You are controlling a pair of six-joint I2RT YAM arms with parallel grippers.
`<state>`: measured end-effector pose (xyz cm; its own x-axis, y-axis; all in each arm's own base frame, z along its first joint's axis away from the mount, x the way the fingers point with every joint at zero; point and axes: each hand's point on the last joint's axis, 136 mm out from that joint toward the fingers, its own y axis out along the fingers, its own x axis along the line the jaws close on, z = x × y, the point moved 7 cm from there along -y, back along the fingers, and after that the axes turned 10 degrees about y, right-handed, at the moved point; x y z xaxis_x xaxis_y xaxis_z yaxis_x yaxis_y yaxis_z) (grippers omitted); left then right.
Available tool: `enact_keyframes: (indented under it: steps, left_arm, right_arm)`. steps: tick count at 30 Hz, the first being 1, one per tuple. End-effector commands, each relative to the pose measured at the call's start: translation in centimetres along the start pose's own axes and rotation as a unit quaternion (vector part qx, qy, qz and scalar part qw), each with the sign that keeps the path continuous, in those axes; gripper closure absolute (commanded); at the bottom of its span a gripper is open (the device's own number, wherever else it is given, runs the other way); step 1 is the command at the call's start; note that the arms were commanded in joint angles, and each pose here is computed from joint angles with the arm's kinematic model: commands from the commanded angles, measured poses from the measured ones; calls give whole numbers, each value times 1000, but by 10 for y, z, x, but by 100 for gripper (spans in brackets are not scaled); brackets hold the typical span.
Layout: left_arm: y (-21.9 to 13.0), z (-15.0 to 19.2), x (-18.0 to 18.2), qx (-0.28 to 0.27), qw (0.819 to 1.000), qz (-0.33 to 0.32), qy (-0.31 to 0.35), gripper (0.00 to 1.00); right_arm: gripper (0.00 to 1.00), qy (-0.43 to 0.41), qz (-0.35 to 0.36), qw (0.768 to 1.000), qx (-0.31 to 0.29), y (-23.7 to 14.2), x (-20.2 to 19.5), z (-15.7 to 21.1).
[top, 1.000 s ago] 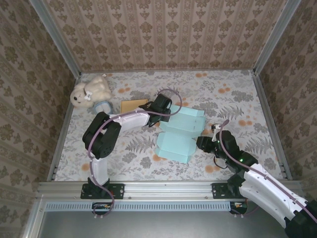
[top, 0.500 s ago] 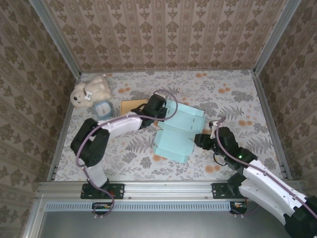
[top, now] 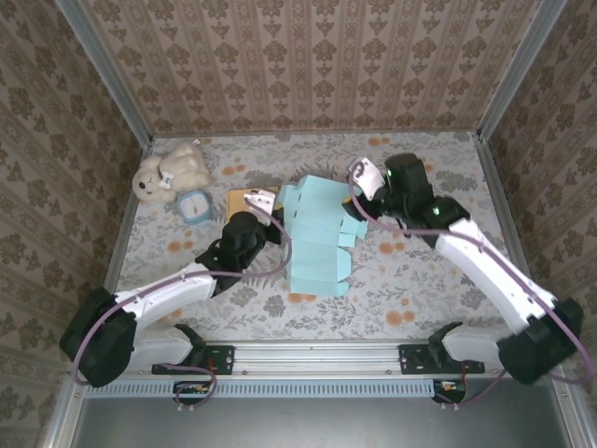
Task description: Fold the paper box
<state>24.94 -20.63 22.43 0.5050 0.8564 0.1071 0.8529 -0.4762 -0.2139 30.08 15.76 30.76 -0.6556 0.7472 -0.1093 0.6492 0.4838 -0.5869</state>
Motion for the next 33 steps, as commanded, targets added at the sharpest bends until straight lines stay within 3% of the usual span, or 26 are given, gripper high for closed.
enact_keyframes:
  steps: [1, 10, 25, 33]
  left_arm:
    - [-14, -25, 4, -88, 996, -4, 10, 100]
    - [-36, -18, 3, -134, 991, 22, 19, 100]
    - [-41, -14, -1, -150, 987, 47, 24, 100]
    - [-40, -10, 0, -147, 988, 39, 28, 100]
  right_arm:
    - [44, -120, -116, 981, 103, 15, 8, 17]
    - [48, -170, -101, 976, 92, 35, -23, -7]
    - [49, -214, -154, 957, 123, 52, -33, -4]
    - [56, -201, -189, 951, 140, 59, -35, 1]
